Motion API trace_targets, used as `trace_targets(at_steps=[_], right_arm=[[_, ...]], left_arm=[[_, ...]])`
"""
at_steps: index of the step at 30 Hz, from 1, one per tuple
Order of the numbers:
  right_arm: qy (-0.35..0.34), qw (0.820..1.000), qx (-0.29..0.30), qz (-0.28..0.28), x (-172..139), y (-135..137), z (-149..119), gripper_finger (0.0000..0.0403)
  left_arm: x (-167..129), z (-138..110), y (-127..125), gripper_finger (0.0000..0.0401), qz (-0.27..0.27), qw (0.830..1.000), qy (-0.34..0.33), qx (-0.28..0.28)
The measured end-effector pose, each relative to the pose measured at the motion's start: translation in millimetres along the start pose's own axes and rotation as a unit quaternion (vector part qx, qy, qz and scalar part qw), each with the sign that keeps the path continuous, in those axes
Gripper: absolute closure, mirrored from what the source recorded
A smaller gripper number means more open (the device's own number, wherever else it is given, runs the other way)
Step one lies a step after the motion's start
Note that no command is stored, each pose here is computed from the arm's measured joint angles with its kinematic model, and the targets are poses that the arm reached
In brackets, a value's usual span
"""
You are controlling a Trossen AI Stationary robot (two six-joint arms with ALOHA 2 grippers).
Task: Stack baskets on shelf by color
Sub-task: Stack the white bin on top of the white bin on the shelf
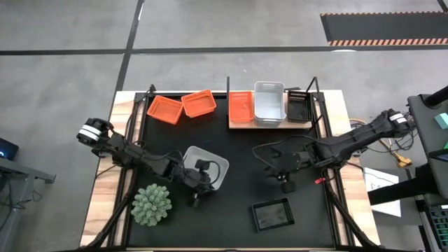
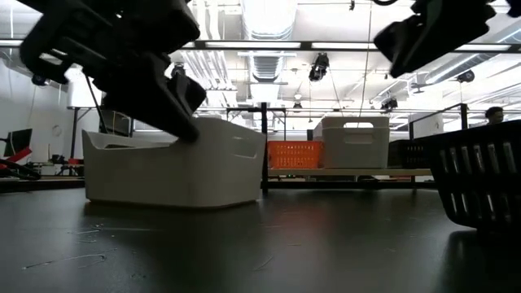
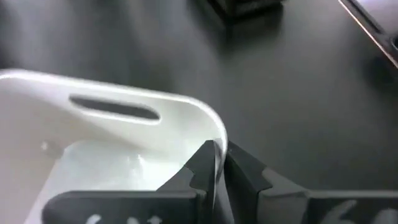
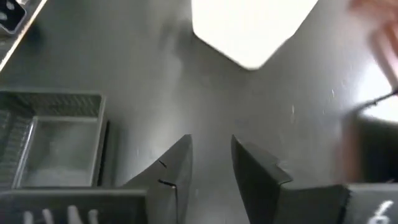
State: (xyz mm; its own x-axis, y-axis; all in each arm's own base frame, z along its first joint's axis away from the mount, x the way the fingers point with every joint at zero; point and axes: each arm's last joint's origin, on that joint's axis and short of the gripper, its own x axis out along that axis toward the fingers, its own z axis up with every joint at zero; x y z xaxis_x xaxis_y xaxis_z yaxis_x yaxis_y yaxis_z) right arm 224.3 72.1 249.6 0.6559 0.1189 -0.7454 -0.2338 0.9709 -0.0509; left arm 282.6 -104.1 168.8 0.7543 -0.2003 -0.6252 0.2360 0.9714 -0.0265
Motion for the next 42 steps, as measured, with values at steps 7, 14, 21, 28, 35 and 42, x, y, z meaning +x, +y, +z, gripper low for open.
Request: trace_targets(at_steps=[7, 14, 21, 28, 35, 42], right_arm=[[-0.009, 0.999, -0.043, -0.001, 22.7, 2.1, 19.4, 0.0251], [-0.014, 0.993, -0.119, -0.003, 37.5, 4.0, 50.8, 0.0217], [-0.022, 0.982, -0.185, 0.020, 56.7, -3.4, 79.6, 0.0215], [-0.012, 0.974, -0.222, 0.046, 93.2, -20.1, 96.5, 0.0215], [0.006, 0.970, -0.236, 0.059, 133.9, -40.4, 103.0, 0.0218], [0.026, 0.971, -0.220, 0.085, 164.9, -59.8, 97.7, 0.0223]], left_arm=[[-0.3, -2.1, -1.7, 0.0301, -0.011, 1.000, 0.014, 0.002], [-15.3, 16.7, -3.4, 0.0256, -0.017, 0.999, -0.029, 0.000], [-50.2, 41.4, -0.6, 0.0273, 0.028, 0.991, -0.105, 0.081], [-88.2, 57.0, 14.4, 0.0312, 0.253, 0.940, -0.155, 0.169], [-104.6, 49.8, 21.3, 0.0339, 0.314, 0.919, -0.182, 0.152], [-97.2, 31.0, 23.2, 0.0358, 0.325, 0.915, -0.179, 0.157]])
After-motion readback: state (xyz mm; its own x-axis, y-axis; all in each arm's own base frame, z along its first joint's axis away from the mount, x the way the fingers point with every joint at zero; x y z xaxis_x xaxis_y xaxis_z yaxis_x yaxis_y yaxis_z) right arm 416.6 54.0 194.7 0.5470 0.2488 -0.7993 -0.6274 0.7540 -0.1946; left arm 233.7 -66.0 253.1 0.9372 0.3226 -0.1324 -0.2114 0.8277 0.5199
